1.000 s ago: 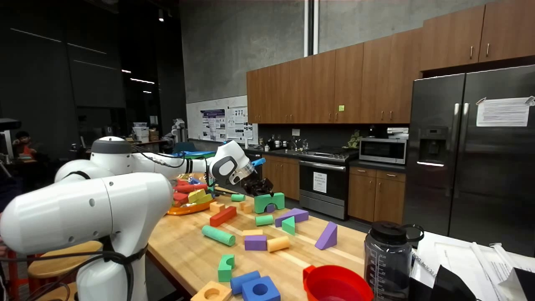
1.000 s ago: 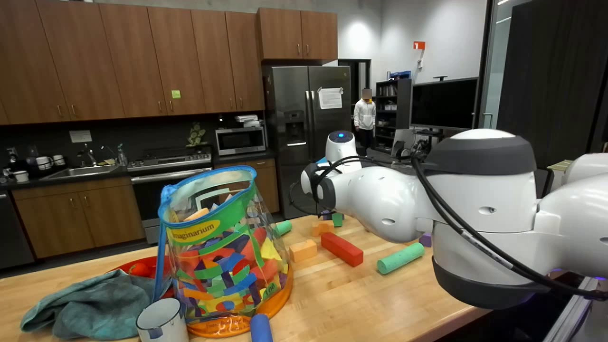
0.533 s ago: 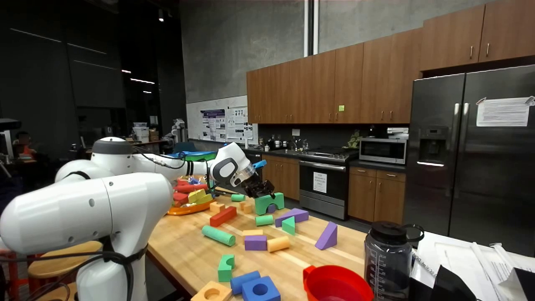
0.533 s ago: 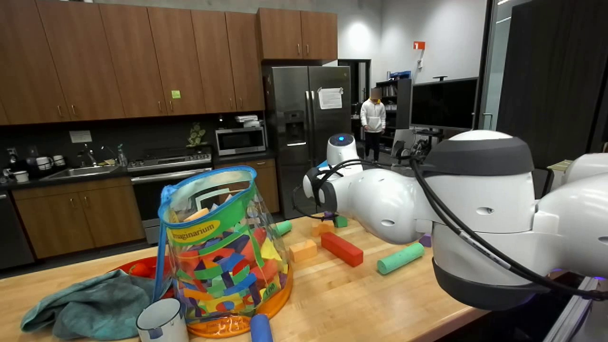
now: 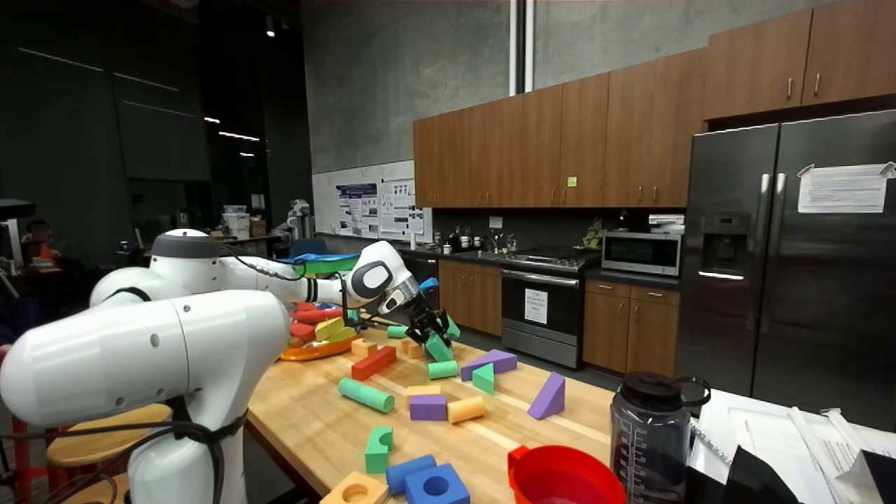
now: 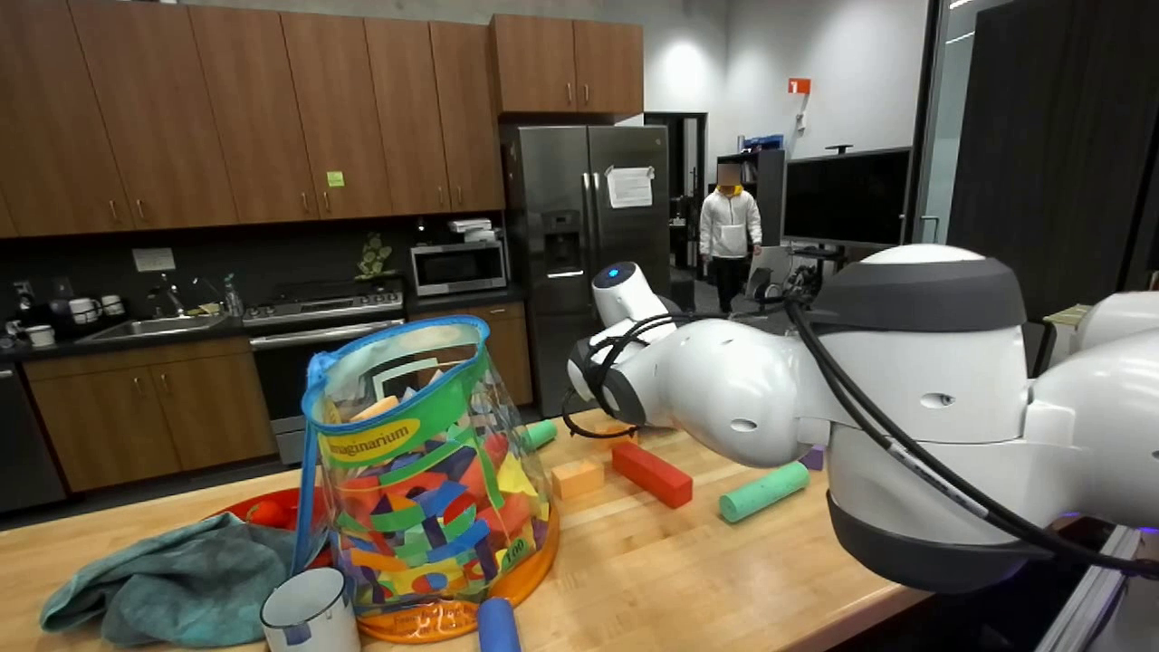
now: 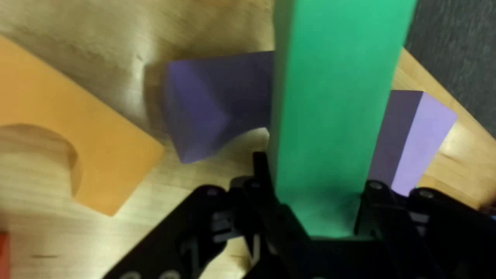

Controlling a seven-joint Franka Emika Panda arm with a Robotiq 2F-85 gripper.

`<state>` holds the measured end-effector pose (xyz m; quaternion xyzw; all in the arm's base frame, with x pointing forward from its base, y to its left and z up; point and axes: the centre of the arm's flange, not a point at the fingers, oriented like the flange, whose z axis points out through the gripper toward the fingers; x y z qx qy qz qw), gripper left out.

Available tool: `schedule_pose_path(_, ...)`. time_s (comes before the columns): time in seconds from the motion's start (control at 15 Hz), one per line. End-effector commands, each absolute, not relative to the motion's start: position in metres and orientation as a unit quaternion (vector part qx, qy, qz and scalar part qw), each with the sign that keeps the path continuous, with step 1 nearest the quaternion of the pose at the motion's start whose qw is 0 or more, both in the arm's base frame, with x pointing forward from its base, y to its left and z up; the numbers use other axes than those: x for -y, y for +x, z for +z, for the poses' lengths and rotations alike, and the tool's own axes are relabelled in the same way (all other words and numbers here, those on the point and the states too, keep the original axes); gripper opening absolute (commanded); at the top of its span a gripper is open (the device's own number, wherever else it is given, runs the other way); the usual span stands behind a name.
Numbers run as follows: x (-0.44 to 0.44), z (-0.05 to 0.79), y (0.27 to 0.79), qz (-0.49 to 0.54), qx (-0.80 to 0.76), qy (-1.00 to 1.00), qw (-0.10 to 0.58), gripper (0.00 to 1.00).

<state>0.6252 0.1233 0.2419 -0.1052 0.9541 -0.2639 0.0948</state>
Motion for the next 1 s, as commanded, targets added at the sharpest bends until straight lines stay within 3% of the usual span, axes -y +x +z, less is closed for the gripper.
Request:
schedule_pose_path(0.0,-0.104,0.262,0.619,-0.306,-0.941,-0.135,0.049,0.16)
schedule_pose_path(0.53,-0.073,0.371,0.588,-0.408,-0.888,-0.21,0.022,0.16)
schedule_pose_path(0.93,-0.095,0.464,0.539,-0.387,-0.862,-0.326,0.011,0.16)
